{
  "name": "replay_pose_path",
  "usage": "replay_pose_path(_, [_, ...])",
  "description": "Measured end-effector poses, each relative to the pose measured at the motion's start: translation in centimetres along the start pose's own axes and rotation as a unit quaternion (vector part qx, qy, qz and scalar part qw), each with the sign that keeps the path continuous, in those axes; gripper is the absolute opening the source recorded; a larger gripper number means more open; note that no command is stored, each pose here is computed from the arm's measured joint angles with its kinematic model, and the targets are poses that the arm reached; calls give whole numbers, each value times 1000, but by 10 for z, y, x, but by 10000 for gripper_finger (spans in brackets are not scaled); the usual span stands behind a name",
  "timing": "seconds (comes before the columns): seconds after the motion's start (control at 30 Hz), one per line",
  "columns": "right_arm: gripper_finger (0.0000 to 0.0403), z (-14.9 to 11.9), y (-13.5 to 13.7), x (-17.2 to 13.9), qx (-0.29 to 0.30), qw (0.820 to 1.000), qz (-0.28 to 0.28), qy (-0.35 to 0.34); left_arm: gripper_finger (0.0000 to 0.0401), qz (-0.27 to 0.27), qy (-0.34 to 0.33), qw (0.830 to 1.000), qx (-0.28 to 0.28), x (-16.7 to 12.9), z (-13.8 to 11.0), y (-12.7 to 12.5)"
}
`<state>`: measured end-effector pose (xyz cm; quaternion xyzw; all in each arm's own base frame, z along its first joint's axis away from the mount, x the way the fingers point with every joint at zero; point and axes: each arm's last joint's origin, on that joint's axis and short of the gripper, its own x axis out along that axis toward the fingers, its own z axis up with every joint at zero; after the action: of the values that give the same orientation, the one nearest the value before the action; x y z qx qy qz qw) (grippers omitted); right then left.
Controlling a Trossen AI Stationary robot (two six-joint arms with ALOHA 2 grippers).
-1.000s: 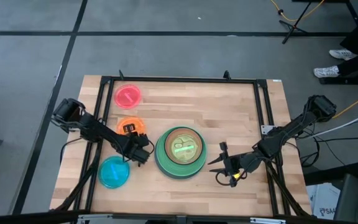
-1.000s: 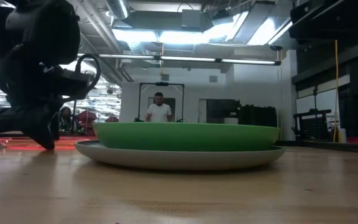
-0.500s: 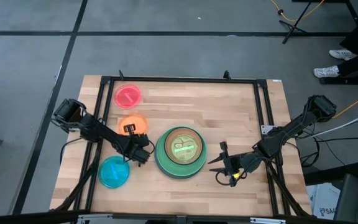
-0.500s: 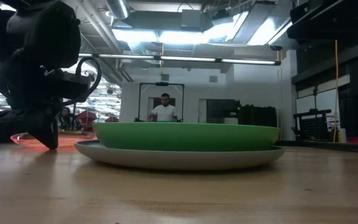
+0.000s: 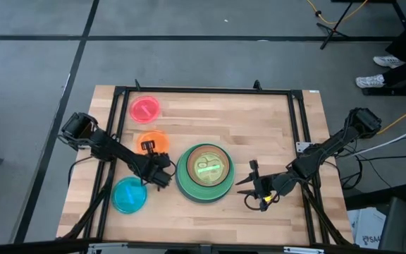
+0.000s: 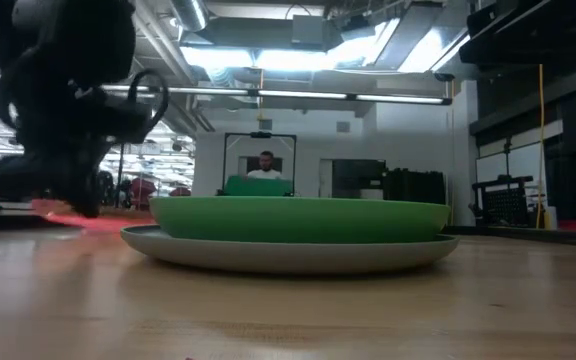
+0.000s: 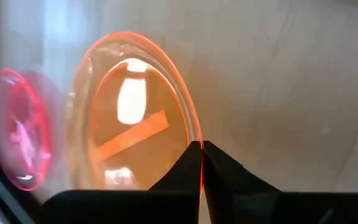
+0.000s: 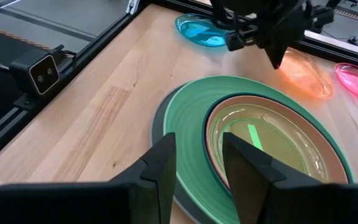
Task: Stack plastic plates
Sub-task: Stack the orange plate on top of the light green plate
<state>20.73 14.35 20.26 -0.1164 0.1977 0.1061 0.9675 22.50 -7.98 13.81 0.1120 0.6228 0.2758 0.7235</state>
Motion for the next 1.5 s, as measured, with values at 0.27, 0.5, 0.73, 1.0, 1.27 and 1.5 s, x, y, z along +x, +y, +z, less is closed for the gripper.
replay_pose_path(0.27, [124, 0, 0, 0, 0, 1000, 0, 0, 1, -4, -67, 996, 52, -34, 26, -4])
replay_pose_path(0.5, [124, 0, 0, 0, 0, 1000, 0, 0, 0, 3, -146, 987, 73, -69, 50, -6])
replay_pose_path(0.73, [124, 0, 0, 0, 0, 1000, 0, 0, 0, -48, -208, 972, 94, -80, 65, -15])
replay_pose_path(1.0, [124, 0, 0, 0, 0, 1000, 0, 0, 0, -138, -290, 940, 114, -90, 84, -25])
replay_pose_path(1.27, [124, -1, 0, 0, 3, 1000, 0, 7, 0, -187, -328, 917, 125, -83, 102, -34])
replay_pose_path(1.5, [124, -2, 0, 0, 4, 1000, 0, 9, 0, -184, -321, 919, 133, -66, 111, -40])
